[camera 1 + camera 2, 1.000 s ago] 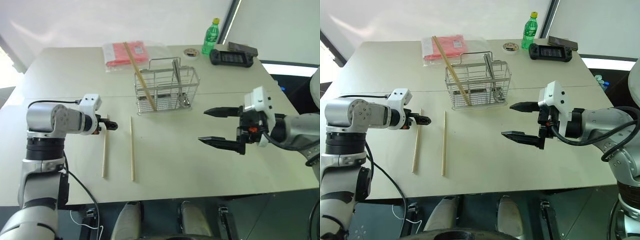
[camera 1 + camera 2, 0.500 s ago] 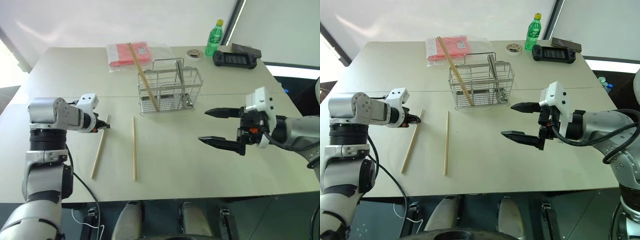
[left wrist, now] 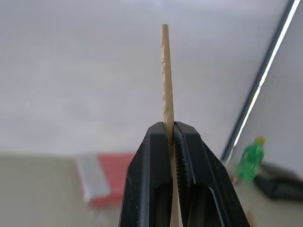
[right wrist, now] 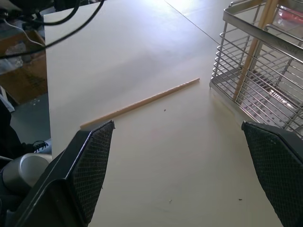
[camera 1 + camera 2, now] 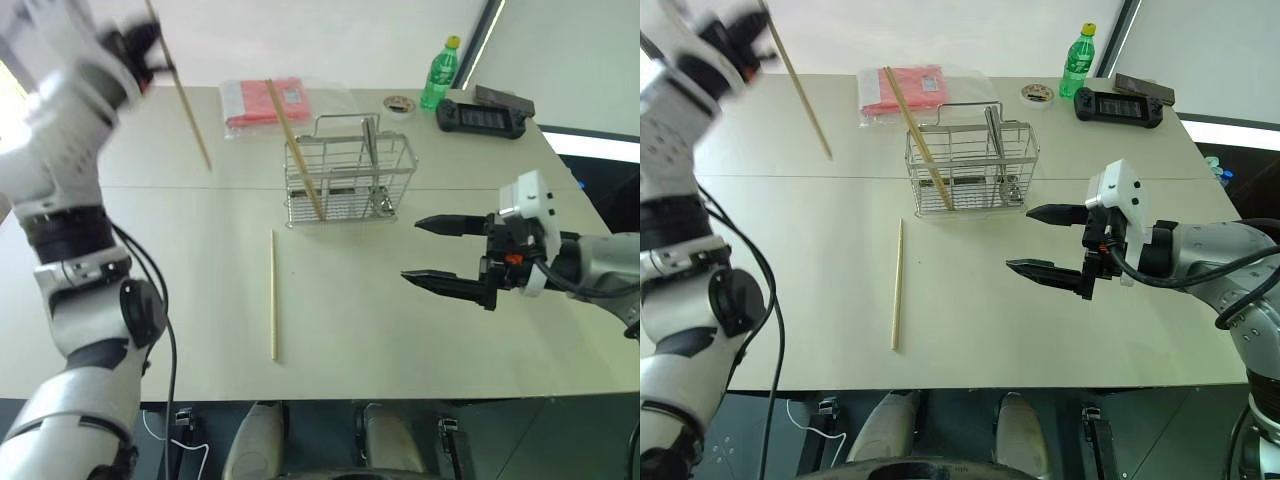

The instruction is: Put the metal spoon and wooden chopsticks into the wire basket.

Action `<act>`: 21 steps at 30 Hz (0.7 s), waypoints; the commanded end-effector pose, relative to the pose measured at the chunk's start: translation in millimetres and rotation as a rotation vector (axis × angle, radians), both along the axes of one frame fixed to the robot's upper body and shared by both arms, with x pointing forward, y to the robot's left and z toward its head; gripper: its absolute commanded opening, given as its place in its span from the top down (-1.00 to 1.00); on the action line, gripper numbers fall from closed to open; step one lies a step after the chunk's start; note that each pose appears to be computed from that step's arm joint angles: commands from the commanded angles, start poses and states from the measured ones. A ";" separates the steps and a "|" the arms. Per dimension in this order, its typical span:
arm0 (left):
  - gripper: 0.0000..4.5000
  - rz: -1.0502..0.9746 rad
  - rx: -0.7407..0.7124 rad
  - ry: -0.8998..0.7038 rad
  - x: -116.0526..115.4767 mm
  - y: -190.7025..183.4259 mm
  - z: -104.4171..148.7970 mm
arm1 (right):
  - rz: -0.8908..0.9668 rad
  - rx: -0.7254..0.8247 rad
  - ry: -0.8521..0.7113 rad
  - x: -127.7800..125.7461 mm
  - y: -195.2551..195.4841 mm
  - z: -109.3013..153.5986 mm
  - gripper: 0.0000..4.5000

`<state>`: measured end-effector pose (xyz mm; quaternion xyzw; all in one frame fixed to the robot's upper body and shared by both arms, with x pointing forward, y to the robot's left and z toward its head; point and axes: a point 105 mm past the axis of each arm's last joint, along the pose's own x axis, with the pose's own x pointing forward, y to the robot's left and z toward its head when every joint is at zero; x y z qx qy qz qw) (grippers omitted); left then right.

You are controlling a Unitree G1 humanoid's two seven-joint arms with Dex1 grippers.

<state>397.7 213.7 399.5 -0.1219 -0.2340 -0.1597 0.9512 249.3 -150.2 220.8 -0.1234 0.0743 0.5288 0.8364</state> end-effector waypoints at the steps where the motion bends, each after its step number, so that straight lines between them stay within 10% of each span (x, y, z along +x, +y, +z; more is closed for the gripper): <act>1: 0.99 -0.088 -0.052 -0.087 1.6 -23.5 21.3 | 0.002 -0.007 -0.052 -4.5 2.0 10.6 -1.00; 7: 0.99 -0.200 -0.019 -0.108 15.1 -72.4 14.3 | -0.018 -0.001 -0.064 -6.0 3.3 10.2 -1.00; 21: 0.99 -0.302 0.176 0.017 30.5 -127.3 -89.0 | -0.090 0.034 -0.076 -9.9 -4.1 16.7 -1.00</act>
